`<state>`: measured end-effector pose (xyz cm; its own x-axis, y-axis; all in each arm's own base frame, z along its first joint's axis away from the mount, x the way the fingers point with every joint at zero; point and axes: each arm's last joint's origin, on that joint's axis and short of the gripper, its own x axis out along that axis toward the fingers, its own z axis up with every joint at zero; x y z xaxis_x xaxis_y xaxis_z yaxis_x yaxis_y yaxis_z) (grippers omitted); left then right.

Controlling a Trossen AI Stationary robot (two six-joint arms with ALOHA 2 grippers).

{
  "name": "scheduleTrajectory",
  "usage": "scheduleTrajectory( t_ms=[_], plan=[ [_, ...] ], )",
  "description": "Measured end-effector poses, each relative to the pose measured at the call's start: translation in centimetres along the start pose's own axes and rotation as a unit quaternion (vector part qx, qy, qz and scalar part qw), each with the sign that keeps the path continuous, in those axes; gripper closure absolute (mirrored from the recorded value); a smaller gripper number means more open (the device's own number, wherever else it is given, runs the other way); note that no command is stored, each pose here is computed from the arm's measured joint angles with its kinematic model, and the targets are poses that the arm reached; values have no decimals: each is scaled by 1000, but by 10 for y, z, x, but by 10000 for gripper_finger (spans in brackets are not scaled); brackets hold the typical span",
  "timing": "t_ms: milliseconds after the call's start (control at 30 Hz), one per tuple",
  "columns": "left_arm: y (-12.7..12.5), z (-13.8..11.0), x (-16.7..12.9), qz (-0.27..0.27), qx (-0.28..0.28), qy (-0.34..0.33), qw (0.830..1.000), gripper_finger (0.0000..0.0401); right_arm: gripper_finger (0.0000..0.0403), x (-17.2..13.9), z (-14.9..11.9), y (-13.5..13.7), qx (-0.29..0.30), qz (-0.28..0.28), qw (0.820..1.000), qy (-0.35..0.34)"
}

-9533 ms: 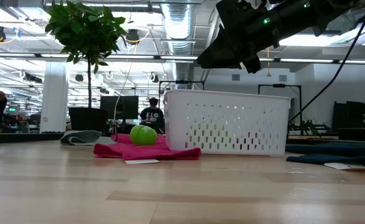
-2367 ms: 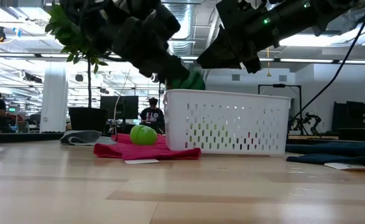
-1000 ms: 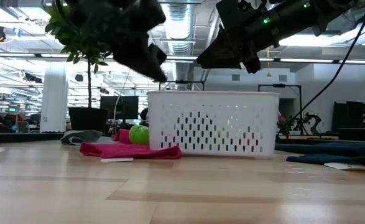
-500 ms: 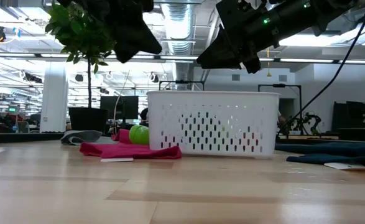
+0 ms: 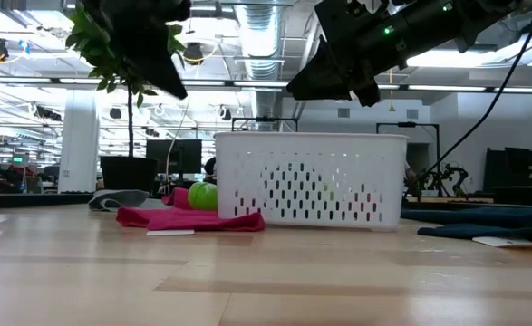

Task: Pick and placing Produce into tupperware
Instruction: Put the strawberry into the white bin

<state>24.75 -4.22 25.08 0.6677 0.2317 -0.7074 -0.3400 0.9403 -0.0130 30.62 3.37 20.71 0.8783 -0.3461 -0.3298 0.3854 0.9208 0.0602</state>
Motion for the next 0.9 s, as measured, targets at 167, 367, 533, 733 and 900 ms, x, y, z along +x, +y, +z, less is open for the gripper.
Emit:
scheduleTrajectory(
  t_ms=[167,367,533,733,900],
  plan=[
    [-7,-9,14,3,-2,30,1000,394,266,0,0,0,0,0,1000,0],
    [-13,-7,20,79,18,-27,996,394,264,0,0,0,0,0,1000,0],
    [-21,1,-16,65,24,-119,991,394,266,0,0,0,0,0,1000,0],
    [-21,14,-80,-56,77,-236,967,395,264,0,0,0,0,0,1000,0],
    [-2,4,-108,-181,130,-302,927,395,266,0,1,1,26,3,1000,-6]
  ],
)
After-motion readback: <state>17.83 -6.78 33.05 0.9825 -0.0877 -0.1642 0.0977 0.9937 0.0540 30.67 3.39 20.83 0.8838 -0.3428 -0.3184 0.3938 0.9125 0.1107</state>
